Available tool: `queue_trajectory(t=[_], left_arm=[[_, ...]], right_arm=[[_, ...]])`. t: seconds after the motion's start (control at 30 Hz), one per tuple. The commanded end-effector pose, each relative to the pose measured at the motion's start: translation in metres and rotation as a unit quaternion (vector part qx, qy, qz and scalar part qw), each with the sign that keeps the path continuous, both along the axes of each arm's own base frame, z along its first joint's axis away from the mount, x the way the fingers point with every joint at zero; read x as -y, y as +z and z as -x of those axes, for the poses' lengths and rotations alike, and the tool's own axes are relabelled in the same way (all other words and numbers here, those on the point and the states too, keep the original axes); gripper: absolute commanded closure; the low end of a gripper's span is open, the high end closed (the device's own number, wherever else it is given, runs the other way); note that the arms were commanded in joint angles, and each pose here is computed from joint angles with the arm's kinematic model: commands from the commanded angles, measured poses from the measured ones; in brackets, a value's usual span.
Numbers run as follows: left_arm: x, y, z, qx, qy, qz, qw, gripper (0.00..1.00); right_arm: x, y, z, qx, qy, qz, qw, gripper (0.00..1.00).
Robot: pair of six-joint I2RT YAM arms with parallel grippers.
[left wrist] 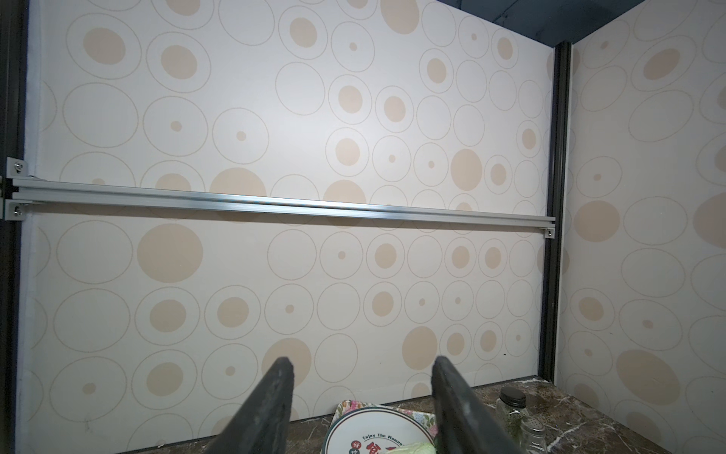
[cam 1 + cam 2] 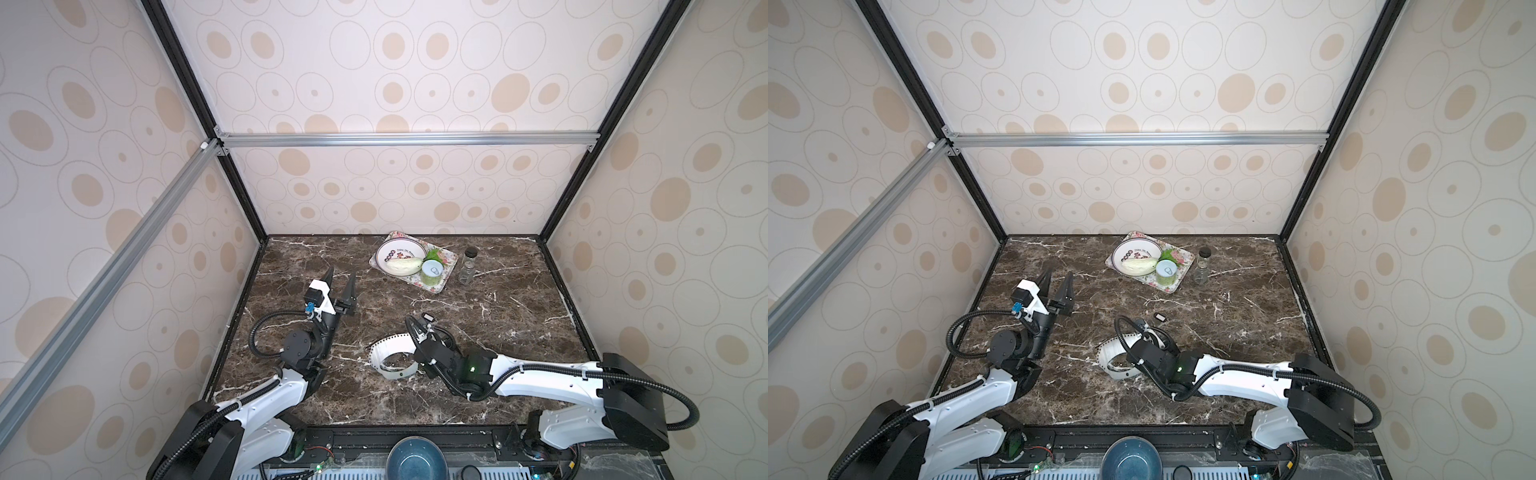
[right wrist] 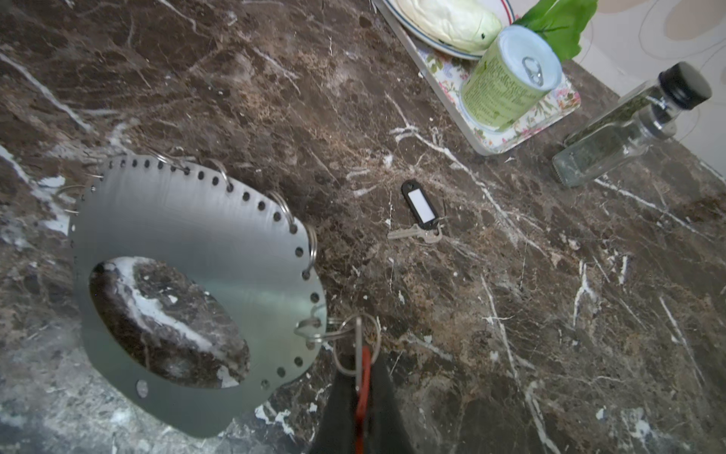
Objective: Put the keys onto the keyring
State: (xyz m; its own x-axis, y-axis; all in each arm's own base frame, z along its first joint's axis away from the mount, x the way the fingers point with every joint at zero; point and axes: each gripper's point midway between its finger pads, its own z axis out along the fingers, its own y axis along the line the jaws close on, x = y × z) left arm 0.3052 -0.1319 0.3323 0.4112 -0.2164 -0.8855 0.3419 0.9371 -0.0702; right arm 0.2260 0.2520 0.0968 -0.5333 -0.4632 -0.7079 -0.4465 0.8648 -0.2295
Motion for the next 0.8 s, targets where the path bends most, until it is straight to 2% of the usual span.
queue_trajectory(t=[0.0,0.2,0.4,0.77], left_arm=[[-0.002,0.009,0.001,0.014,-0.006,0.017,1.000,0.44],[-0.002,0.010,0.001,0.015,-0.008,0.018,1.000,0.44],[-0.005,0.011,0.003,0.016,-0.002,0.019,1.000,0.44],[-0.007,0.011,0.005,0.019,0.001,0.020,1.000,0.44]], right_arm=[[-0.010,-0.010,0.005,-0.024,-0.014,-0.050,0.998,1.00],[-0.031,-0.037,0.013,-0.062,-0.008,-0.072,0.995,1.00],[-0.041,-0.055,0.016,-0.081,-0.008,-0.062,0.995,1.00],[-0.040,-0.065,0.033,-0.103,0.007,-0.048,0.994,0.89]])
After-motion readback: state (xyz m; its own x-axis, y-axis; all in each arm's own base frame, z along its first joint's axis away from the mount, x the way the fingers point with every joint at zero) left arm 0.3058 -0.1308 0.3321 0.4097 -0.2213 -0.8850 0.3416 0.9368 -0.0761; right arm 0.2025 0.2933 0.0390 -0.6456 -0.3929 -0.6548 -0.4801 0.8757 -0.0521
